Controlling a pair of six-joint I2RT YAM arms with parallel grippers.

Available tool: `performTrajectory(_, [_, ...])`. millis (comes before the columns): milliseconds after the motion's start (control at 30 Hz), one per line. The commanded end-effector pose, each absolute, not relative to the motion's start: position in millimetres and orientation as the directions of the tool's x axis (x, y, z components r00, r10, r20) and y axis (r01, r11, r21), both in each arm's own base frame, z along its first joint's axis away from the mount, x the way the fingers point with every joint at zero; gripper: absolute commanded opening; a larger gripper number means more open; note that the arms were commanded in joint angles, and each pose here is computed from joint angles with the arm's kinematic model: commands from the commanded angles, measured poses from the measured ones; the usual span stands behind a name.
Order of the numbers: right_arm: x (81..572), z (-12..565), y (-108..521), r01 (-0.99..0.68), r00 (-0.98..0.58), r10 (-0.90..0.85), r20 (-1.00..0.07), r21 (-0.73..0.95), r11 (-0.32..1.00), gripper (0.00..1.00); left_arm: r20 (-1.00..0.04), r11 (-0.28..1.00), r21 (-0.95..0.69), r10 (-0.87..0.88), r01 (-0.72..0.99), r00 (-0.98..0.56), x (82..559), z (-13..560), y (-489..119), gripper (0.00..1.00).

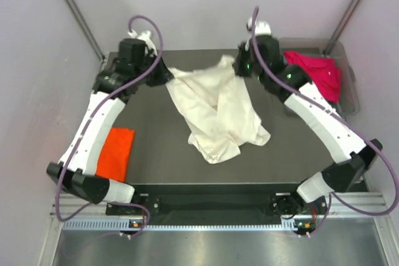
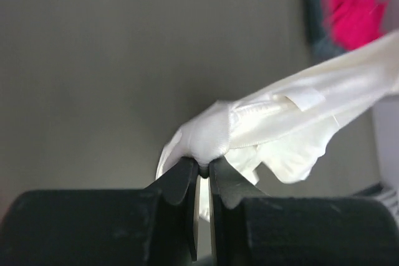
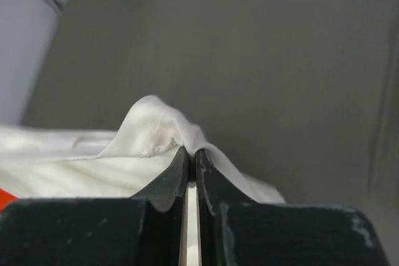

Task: Fold and stack the t-shirts
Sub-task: Flatten the tshirt out

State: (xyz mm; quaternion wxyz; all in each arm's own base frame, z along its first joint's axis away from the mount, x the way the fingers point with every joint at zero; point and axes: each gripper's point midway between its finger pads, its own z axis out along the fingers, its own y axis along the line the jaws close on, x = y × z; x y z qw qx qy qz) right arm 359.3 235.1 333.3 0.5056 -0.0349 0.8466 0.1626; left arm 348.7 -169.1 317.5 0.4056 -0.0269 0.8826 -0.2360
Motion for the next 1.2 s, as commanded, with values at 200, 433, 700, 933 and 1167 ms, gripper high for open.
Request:
performTrajectory(200, [388.5,605.7,272.6,-0.511,0.036,0.468,-0.883,0.386,0.768,0.00,-0.892,0.855,-0.447,-0.448,0.263,-0.060,251.0,558.7,-93.8,0.00])
performTrajectory(433, [372.4,593.6,253.4,-0.501,0.019,0.527,-0.850,0.448,0.741,0.00,-0.867,0.755,-0.450,-0.497,0.477,-0.032,189.9,600.6,-108.6,0.00])
performTrajectory(700, [389.3,395.5,158.1,-0.179,-0.270,0.377,-0.886,0.431,0.885,0.00,-0.680,0.478,-0.724,-0.374,0.498,-0.630,231.3,423.7,-211.1,0.00])
performTrajectory(933, [358.7,216.0,59.1,0.143,-0.498,0.329,-0.802,0.298,0.944,0.00,-0.581,0.529,-0.741,-0.199,0.413,-0.789,203.7,298.5,-313.4,0.00])
performTrajectory(1167, [394.2,203.4,49.7,0.178,-0.561,0.317,-0.765,0.263,0.948,0.00,-0.492,0.536,-0.654,0.235,0.534,-0.838,129.1,204.4,-438.1,0.00])
